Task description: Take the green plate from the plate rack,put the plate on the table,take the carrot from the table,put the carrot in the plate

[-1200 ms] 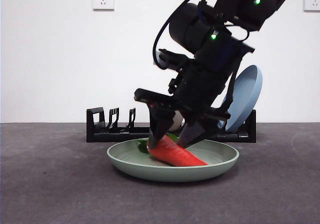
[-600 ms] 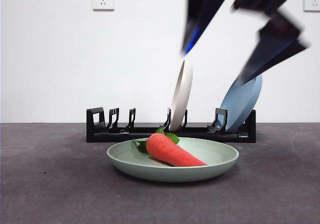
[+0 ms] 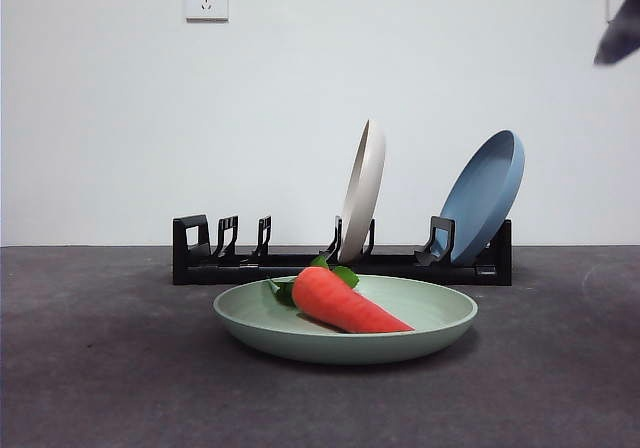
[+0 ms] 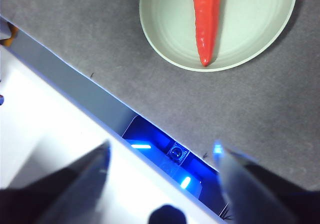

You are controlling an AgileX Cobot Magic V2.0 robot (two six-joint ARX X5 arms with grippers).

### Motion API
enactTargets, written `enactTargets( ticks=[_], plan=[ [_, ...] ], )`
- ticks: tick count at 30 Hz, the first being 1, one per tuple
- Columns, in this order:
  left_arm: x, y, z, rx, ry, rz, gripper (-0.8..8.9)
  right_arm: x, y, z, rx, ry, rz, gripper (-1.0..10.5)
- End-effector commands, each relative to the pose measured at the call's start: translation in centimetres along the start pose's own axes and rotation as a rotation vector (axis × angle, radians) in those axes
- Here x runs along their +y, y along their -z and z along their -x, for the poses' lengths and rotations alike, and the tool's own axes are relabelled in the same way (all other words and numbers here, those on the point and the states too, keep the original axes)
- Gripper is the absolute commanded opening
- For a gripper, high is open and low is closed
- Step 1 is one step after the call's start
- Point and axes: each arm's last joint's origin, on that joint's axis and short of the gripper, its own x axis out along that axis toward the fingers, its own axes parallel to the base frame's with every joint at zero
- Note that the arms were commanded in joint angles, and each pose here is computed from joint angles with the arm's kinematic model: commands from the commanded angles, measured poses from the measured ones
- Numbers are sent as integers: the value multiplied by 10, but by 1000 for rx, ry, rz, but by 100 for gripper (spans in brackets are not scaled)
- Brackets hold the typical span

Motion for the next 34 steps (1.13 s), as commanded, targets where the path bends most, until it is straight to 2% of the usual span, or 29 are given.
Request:
enactTargets(
  ticks=[1,19,21,26,29,34],
  plan=[
    [0,1,-1,5,0,6,-9,0,3,2,-5,-4,34,-8],
    [0,-1,-1,-11,-4,3,-2,0,5,5,-21,0,33,2],
    [2,-1,-1,-17,-65,-52,0,0,5,5,-21,0,33,2],
    [8,0,4,-43,-157,-30,-1,0,5,5,-21,0,33,2],
    [23,-5,13,-148,-239,-39,-1,0,5,5,-21,0,33,2],
    [53,-5,30,-520,-243,-37,-1,1,6,7,-26,-1,34,2]
  ],
)
